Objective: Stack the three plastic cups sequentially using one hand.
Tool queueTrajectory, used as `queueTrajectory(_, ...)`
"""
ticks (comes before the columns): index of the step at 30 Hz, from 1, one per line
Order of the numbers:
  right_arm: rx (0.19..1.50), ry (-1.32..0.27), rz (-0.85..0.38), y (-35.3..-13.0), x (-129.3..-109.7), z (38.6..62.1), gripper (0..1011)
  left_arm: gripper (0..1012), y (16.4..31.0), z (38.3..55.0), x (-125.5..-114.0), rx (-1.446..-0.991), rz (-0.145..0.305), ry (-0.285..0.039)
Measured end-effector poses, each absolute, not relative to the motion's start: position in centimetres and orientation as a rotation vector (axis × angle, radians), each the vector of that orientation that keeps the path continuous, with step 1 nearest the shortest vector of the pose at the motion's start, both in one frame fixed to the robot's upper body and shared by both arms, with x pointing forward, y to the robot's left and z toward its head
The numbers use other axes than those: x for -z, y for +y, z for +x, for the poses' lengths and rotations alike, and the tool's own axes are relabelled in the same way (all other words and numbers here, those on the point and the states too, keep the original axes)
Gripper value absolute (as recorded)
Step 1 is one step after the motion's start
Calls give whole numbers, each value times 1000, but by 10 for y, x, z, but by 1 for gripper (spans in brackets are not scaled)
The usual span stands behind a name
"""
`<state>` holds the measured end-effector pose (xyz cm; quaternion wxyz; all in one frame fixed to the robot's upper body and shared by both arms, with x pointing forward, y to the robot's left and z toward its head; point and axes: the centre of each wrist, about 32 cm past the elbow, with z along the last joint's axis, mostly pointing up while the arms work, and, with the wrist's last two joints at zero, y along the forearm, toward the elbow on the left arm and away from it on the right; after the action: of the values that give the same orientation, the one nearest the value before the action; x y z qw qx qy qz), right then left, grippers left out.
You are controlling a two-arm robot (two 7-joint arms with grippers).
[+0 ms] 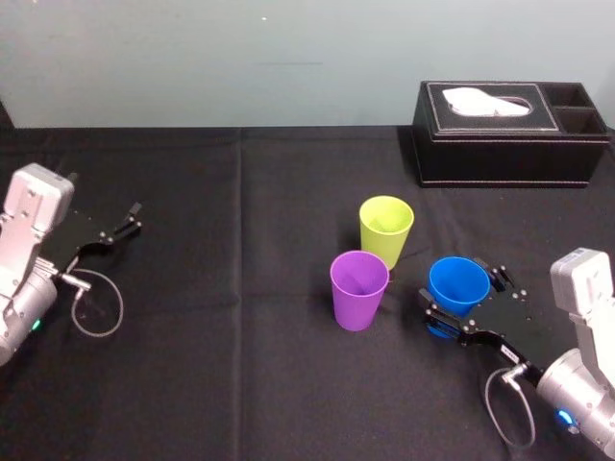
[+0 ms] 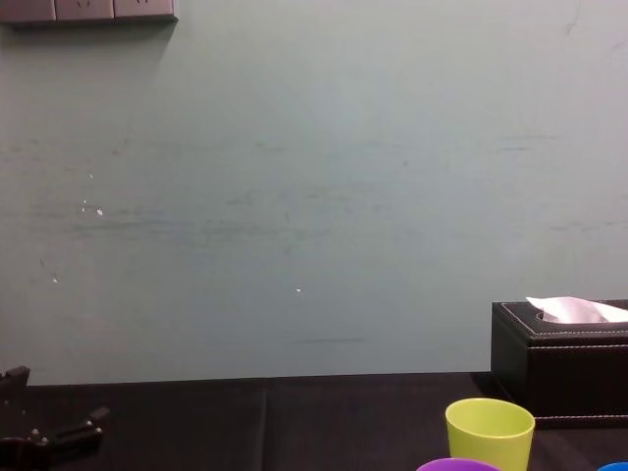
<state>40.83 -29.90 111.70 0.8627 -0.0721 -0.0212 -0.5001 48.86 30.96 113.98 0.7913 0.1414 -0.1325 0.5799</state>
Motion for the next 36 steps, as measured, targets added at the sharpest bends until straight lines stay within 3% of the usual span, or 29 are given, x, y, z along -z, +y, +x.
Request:
queueTrajectory(4, 1048, -45, -151, -299, -1117, 408, 998, 1011, 310, 489, -1140, -1248, 304, -285)
queueTrajectory(13, 1048, -44, -150, -300, -1117, 408, 792, 1012, 310, 489, -1140, -1248, 304, -285)
queueTrajectory(22, 1040, -52, -136, -300, -1121, 407, 750, 1011, 310, 489, -1140, -1248, 304, -285)
queueTrajectory(36, 979, -28, -103, -298, -1158, 424, 735, 1011, 310, 489, -1140, -1248, 304, -285)
